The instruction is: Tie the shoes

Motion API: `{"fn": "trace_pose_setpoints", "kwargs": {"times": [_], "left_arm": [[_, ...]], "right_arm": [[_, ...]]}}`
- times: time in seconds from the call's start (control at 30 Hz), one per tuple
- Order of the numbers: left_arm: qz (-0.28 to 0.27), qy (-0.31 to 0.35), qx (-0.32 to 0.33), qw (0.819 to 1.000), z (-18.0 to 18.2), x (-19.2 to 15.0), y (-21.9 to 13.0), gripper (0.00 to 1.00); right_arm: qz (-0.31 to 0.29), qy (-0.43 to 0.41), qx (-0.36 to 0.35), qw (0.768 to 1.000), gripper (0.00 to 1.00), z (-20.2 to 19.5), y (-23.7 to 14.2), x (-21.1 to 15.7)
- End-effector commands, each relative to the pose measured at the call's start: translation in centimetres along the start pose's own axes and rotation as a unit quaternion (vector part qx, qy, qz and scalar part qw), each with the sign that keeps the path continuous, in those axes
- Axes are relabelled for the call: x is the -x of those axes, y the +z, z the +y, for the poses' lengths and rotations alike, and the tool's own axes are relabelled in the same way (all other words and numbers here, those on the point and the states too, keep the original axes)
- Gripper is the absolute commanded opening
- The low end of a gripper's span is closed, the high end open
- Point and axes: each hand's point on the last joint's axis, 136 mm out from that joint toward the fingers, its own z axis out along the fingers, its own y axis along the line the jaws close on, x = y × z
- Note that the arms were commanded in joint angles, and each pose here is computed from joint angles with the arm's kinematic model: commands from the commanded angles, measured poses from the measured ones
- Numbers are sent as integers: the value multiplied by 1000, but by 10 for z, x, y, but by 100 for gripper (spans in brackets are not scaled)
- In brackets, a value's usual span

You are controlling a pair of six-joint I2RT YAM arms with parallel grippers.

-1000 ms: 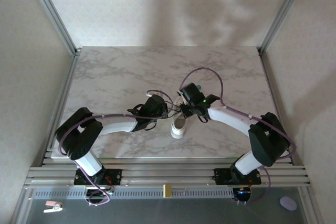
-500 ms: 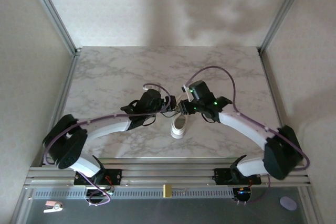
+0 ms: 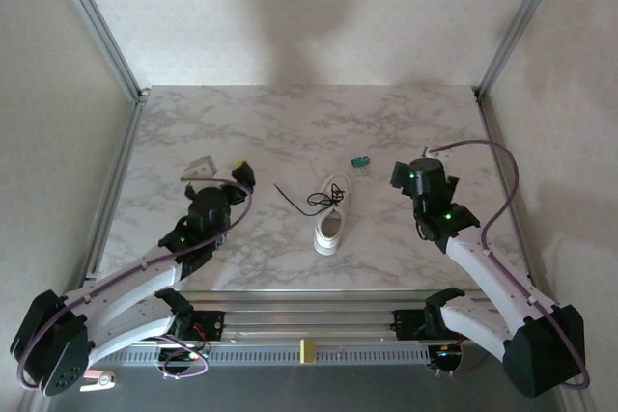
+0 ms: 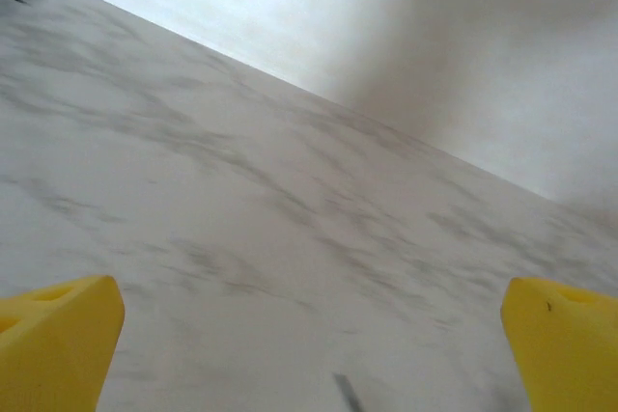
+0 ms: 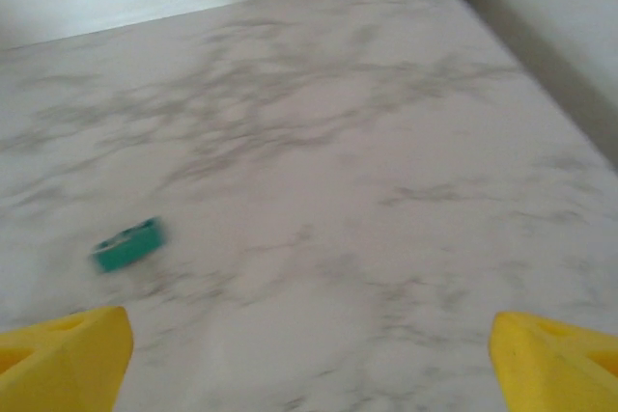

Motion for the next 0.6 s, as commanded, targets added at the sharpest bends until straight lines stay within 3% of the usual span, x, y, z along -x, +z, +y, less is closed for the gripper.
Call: {"fn": "trace_pose_setpoints", "kwargs": {"times": [0.0,0.2,0.3,0.37,0.57], "left_arm": [[-92,66,52,992,32,31,-8,100],[-112,136,78,981,71,22,-9,99],[-105,154,111,976,96,10,-6,100],[-98,159,117,975,106,5,-1,99],[-85,153,82,981,114,-3,20,100]], "right_arm": [[-18,59,-59,996,99,-38,7,-3],[-16,64,-124,990,99,-75,30,-11],[-30,19,-134,990,95,-78,44,-12],[-28,-2,-131,991,99,-77,52,-16],[-1,-64,-80,995,99,-54,84,-39]]}}
